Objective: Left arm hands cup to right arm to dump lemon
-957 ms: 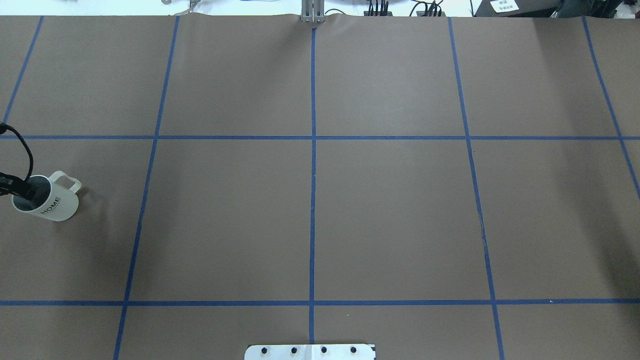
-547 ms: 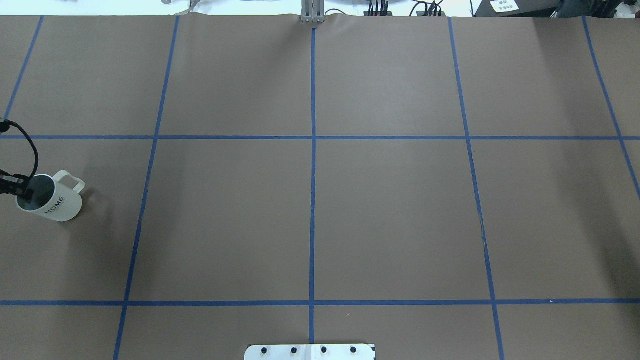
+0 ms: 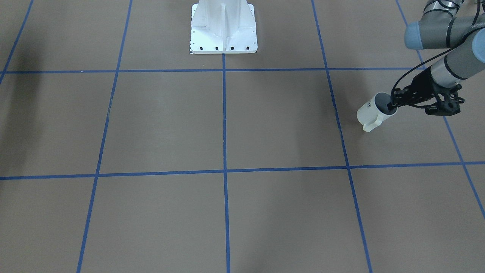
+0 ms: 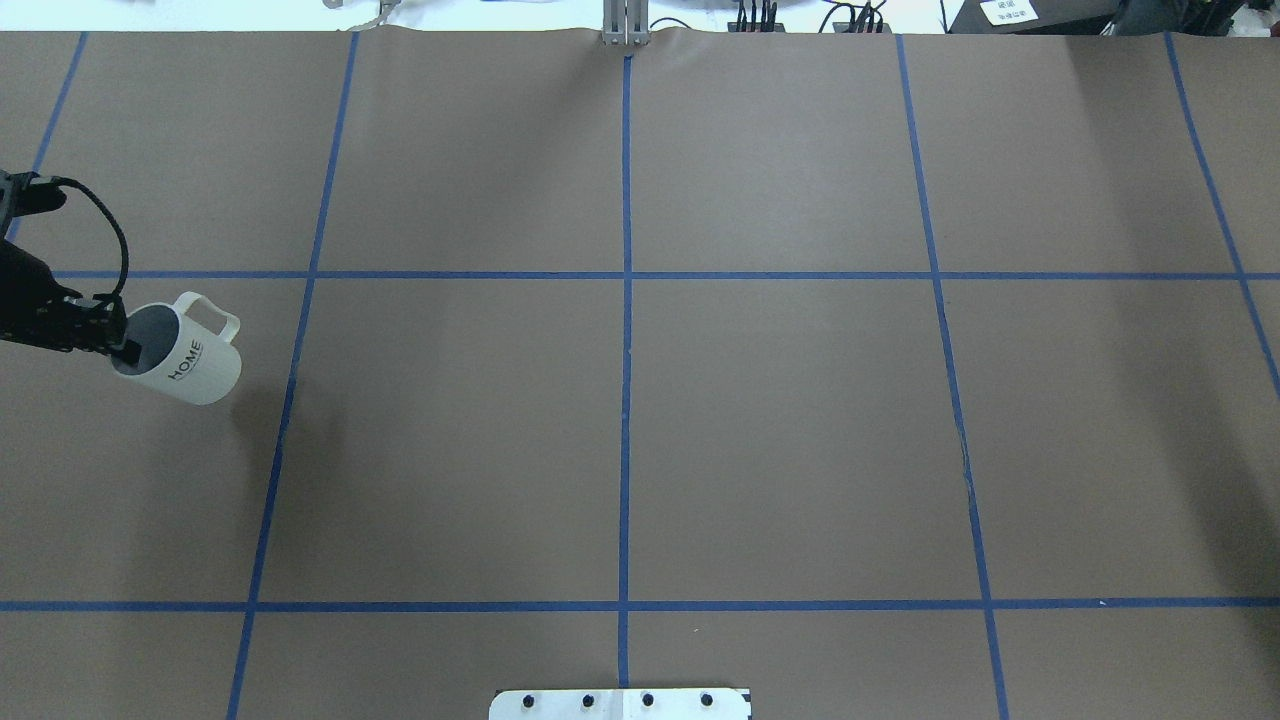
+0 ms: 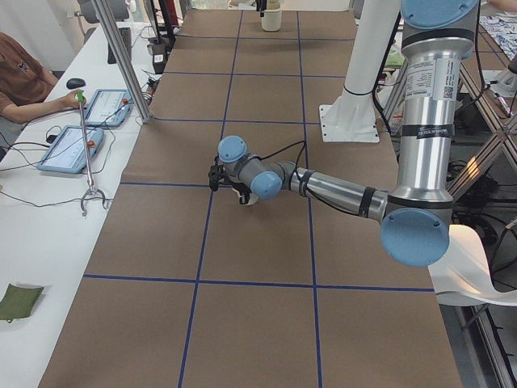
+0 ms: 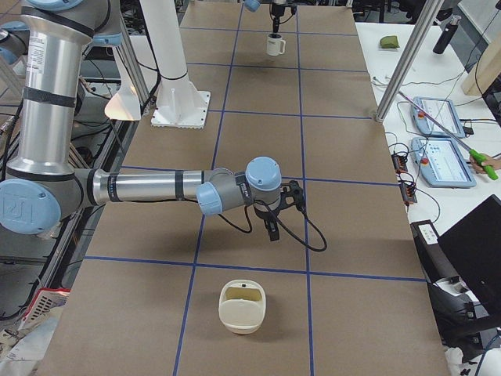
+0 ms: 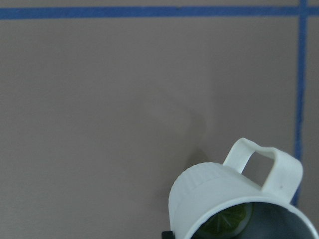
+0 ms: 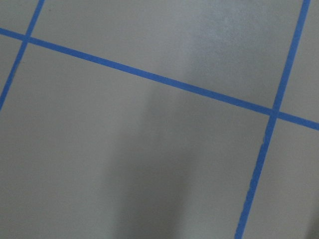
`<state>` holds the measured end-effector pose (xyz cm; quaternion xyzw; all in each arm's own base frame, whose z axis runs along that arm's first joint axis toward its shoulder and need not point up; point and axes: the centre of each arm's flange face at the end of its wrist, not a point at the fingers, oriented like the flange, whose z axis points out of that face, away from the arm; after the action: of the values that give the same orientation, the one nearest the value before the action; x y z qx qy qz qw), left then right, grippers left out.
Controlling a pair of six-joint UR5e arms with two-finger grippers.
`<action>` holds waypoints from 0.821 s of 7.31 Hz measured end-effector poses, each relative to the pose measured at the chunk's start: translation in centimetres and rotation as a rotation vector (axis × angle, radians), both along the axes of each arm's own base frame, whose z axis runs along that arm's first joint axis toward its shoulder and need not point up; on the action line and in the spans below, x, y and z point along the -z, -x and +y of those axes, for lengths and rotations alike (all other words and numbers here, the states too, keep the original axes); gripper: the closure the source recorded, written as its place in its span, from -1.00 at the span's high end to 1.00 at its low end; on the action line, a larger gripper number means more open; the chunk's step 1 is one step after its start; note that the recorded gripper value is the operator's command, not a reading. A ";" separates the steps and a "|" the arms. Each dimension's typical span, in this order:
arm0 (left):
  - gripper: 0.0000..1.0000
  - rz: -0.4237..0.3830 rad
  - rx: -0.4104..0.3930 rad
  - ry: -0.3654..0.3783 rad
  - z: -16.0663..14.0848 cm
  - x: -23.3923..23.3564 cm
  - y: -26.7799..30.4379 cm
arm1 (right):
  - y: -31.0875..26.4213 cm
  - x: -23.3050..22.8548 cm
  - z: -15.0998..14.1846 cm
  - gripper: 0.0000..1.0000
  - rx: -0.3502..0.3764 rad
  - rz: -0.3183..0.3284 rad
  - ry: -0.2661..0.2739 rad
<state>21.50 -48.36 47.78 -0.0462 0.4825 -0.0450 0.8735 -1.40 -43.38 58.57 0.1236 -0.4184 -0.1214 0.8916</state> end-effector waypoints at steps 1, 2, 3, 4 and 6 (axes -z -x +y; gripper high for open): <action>-1.00 0.038 0.079 0.078 -2.0 4.4 -1.7 | 1.3 1.0 -0.3 1.00 0.002 -0.020 -0.028; -1.00 0.074 0.132 0.158 -3.3 8.8 -4.3 | 3.5 2.5 -1.0 1.00 -0.010 -0.050 -0.035; -1.00 0.100 0.164 0.222 -4.0 12.8 -7.6 | 6.5 4.6 -1.7 1.00 -0.028 -0.084 -0.041; -1.00 0.120 0.199 0.269 -4.8 16.8 -11.1 | 9.8 7.0 -2.5 1.00 -0.055 -0.120 -0.040; -1.00 0.142 0.228 0.324 -7.7 24.3 -18.0 | 16.8 13.6 -4.9 1.00 -0.134 -0.207 0.012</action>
<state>39.50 -56.02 23.43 -0.1340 0.5313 -0.2172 0.8079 -18.19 -48.26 44.97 0.1576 -0.4999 -0.0457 0.8504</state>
